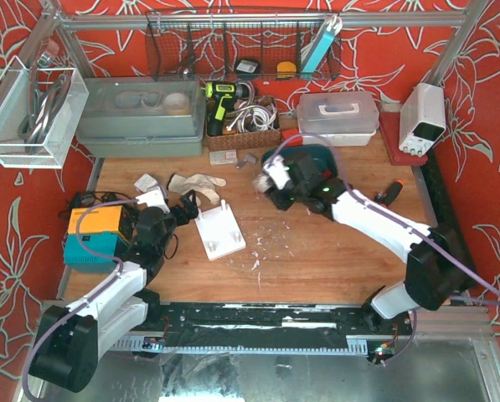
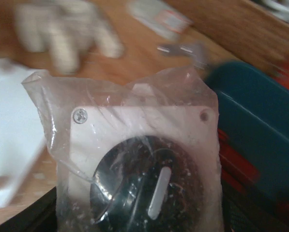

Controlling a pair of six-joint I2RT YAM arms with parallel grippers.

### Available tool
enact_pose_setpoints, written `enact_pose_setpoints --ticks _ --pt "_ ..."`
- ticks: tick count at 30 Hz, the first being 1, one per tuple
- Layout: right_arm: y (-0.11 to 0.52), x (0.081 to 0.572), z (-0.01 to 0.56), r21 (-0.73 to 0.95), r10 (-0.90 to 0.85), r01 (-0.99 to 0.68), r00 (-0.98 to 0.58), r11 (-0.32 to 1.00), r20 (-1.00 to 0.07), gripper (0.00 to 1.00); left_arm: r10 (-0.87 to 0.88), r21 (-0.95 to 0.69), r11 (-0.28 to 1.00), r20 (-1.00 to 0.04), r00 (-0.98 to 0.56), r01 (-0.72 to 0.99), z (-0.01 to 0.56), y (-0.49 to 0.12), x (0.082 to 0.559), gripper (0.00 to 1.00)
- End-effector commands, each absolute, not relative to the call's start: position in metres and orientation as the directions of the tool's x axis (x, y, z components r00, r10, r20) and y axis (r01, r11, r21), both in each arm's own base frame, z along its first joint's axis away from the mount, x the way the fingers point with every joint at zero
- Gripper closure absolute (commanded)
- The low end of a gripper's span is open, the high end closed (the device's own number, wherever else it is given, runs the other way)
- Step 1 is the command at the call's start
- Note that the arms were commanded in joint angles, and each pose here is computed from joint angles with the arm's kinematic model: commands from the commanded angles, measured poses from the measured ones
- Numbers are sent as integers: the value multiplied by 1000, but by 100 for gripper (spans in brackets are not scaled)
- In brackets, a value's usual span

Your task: Install the large spring

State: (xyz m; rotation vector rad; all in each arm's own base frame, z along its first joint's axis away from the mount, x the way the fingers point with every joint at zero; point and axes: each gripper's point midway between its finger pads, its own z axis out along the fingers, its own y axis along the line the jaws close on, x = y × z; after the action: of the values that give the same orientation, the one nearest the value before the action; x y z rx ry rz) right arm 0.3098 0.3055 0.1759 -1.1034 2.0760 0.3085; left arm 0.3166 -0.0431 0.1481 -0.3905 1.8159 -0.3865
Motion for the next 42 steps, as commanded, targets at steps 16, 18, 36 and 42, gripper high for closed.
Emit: enact_pose_setpoints --ticks 16,18,36,42 --pt "2 444 163 -144 78 267 -674 953 -735 71 -242 -361 892 -891 -384 274 175 -150 284 0" --pt "-6 456 154 -117 117 285 -685 951 -719 69 -207 -330 899 -899 -387 286 172 -155 282 0" --pt "-23 492 70 -133 200 321 -812 938 -549 39 -213 -307 908 -924 -318 286 175 -144 273 0" --pt "-30 486 78 -176 193 332 -821 927 -537 24 -224 -306 917 -926 -304 256 175 -137 273 0"
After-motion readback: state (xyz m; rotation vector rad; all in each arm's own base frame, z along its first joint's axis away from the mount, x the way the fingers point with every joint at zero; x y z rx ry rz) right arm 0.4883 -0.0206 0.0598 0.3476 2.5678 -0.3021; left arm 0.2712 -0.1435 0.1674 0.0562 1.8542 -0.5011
